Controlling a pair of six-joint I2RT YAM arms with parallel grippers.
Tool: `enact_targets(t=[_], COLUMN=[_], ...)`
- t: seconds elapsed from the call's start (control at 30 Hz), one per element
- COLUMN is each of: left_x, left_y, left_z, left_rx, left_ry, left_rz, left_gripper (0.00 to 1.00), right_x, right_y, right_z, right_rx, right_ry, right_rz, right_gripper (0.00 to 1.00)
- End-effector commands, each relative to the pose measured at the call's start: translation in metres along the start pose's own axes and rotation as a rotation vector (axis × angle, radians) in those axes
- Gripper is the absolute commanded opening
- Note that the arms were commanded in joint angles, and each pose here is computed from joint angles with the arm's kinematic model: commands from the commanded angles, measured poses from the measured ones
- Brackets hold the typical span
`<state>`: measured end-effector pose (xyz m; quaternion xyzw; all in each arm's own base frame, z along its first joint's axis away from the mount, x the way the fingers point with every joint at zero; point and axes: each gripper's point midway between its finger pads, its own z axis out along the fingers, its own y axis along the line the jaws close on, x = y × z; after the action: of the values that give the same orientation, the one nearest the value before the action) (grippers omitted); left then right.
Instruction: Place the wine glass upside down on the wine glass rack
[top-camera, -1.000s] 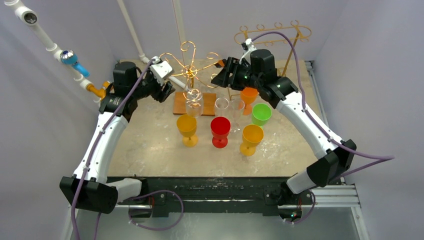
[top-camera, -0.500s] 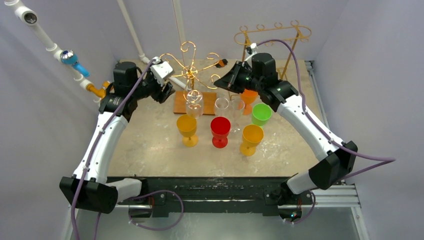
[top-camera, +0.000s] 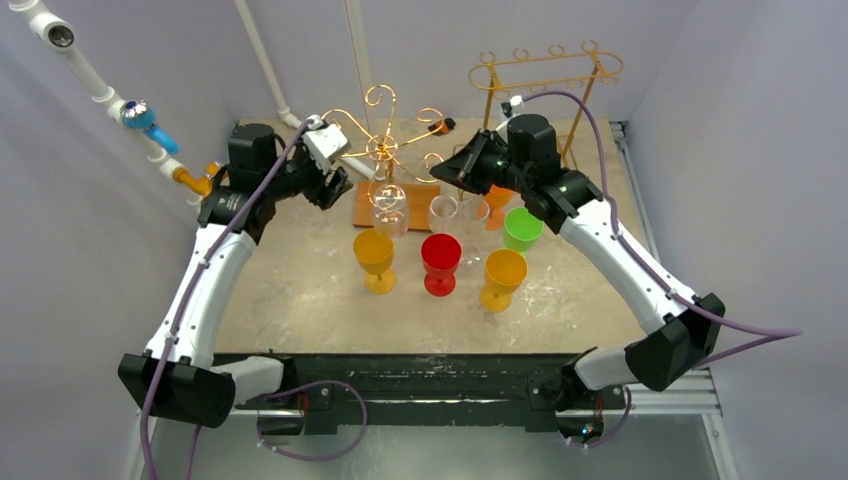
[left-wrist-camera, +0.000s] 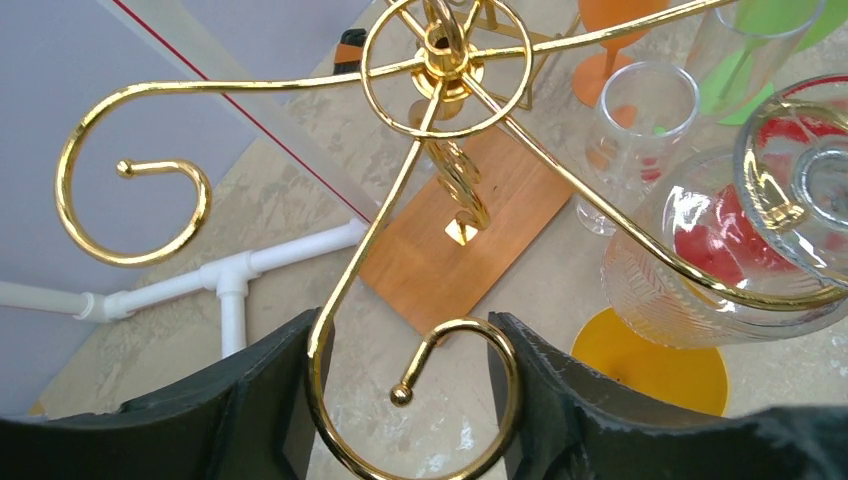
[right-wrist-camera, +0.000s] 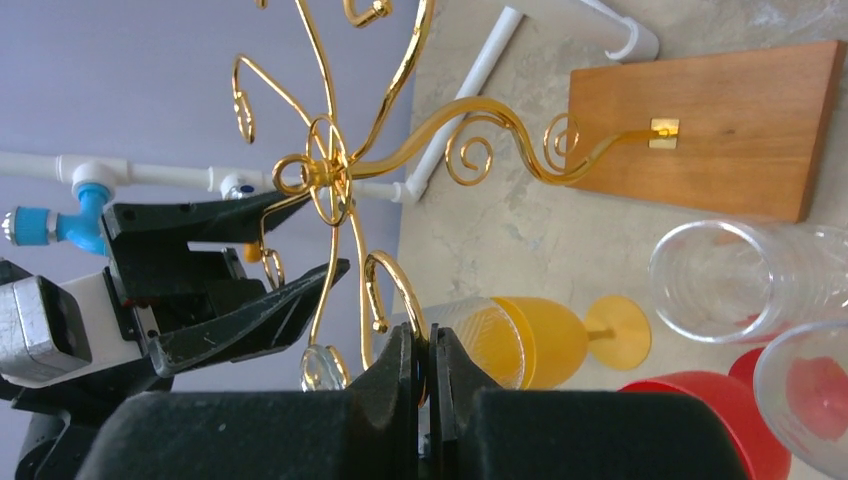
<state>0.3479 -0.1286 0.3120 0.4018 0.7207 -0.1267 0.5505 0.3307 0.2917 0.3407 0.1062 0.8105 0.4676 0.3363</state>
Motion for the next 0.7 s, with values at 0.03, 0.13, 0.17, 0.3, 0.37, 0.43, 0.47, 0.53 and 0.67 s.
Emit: enact_targets(t=[0.03, 0.13, 0.17, 0.3, 0.37, 0.43, 0.47, 0.53, 0.67], left_x=[-0.049, -0.055, -0.057, -0.066, -0.062, -0.056, -0.056, -0.062, -0.073], left_y=[0.018, 0.022, 0.023, 0.025, 0.028, 0.034, 0.038, 0.045, 0.048], left_z=[-0.019, -0.023, -0.025, -0.031, -0.03, -0.028, -0.03, -0.034, -0.038], left_rx=[-0.094, -0.117, -0.122, -0.133, -0.139, -0.168, -0.192, -0.23, -0.223], left_ry=[-0.118, -0.125, -0.126, -0.136, -0.12, -0.099, -0.097, -0.105, -0.091], left_rz=[0.066, 0.075, 0.079, 0.113, 0.132, 0.155, 0.164, 0.171, 0.146], left_gripper=[0.75, 0.81, 0.82, 0.82, 0.82, 0.82, 0.82, 0.83, 0.87], right_x=[-0.008, -0.005, -0.004, -0.004, -0.005, -0.004, -0.004, -0.003, -0.002], right_y=[0.046, 0.04, 0.04, 0.039, 0.041, 0.041, 0.041, 0.04, 0.042], right_z=[-0.028, -0.022, -0.021, -0.019, -0.02, -0.02, -0.019, -0.02, -0.021], right_rx=[-0.136, -0.126, -0.128, -0.12, -0.12, -0.12, -0.12, -0.119, -0.132], right_ry=[-0.056, -0.045, -0.041, -0.041, -0.04, -0.035, -0.033, -0.031, -0.027], right_rz=[-0.037, -0.019, -0.002, 0.035, 0.044, 0.047, 0.047, 0.048, 0.06], right_gripper=[0.0, 0.0, 0.0, 0.0, 0.0, 0.0, 0.0, 0.0, 0.0])
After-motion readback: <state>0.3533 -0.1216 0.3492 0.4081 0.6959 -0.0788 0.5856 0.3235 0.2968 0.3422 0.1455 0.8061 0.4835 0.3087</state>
